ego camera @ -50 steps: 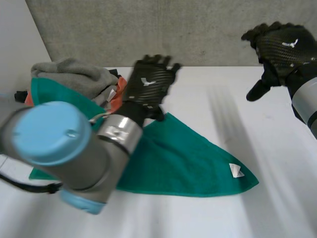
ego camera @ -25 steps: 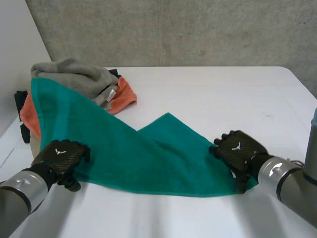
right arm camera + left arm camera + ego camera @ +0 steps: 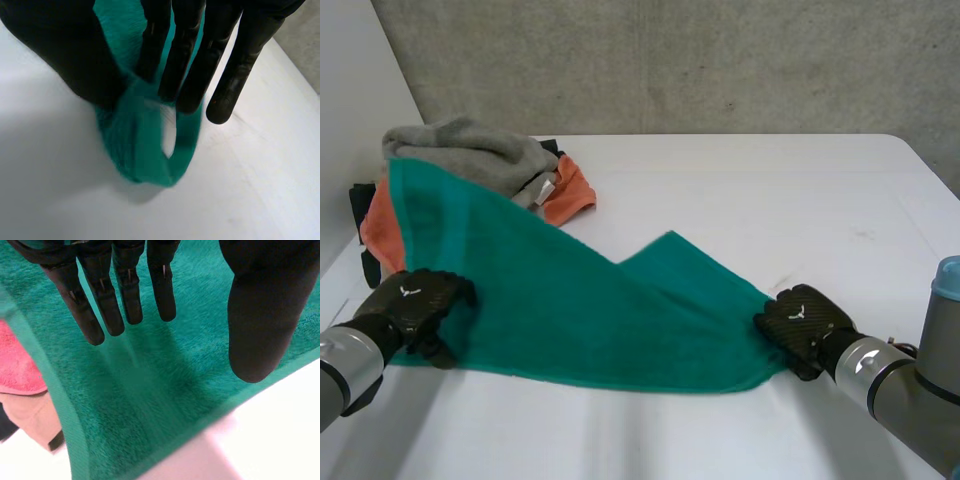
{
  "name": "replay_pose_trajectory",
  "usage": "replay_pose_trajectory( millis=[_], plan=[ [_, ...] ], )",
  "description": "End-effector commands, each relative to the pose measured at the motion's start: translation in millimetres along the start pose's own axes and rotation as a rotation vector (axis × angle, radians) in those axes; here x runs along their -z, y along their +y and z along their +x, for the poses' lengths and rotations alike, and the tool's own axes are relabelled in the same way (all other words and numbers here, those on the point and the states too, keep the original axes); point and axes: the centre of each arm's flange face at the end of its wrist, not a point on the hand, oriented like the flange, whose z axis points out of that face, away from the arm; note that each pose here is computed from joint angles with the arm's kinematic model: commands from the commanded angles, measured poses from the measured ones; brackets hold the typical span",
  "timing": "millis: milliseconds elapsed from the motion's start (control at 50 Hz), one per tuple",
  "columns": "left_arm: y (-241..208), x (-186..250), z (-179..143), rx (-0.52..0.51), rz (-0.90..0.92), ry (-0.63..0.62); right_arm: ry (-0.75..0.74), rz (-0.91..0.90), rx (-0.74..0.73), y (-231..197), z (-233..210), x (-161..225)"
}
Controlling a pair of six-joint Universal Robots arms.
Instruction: Fold the laundry.
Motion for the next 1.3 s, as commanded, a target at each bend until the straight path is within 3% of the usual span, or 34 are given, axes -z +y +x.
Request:
replay_pose_trajectory(
  millis=[20, 260, 360, 640, 1300],
  plan=[
    [-1, -2, 1, -0.014, 0.024, 0.002, 0.101, 0.02, -0.024, 6, 29, -11],
    [1, -5, 15, -0.015, 0.063, 0.122, 0.342, -0.084, -0.106, 14, 77, -13],
    [5, -7, 20, -0.027, 0.053, 0.153, 0.354, -0.091, -0.107, 15, 80, -12],
    [24, 4, 58, -0.201, 0.017, 0.277, 0.377, -0.096, -0.115, 19, 88, -12],
    [33, -1, 59, -0.23, 0.046, 0.252, 0.366, -0.098, -0.117, 21, 84, -12]
  ],
)
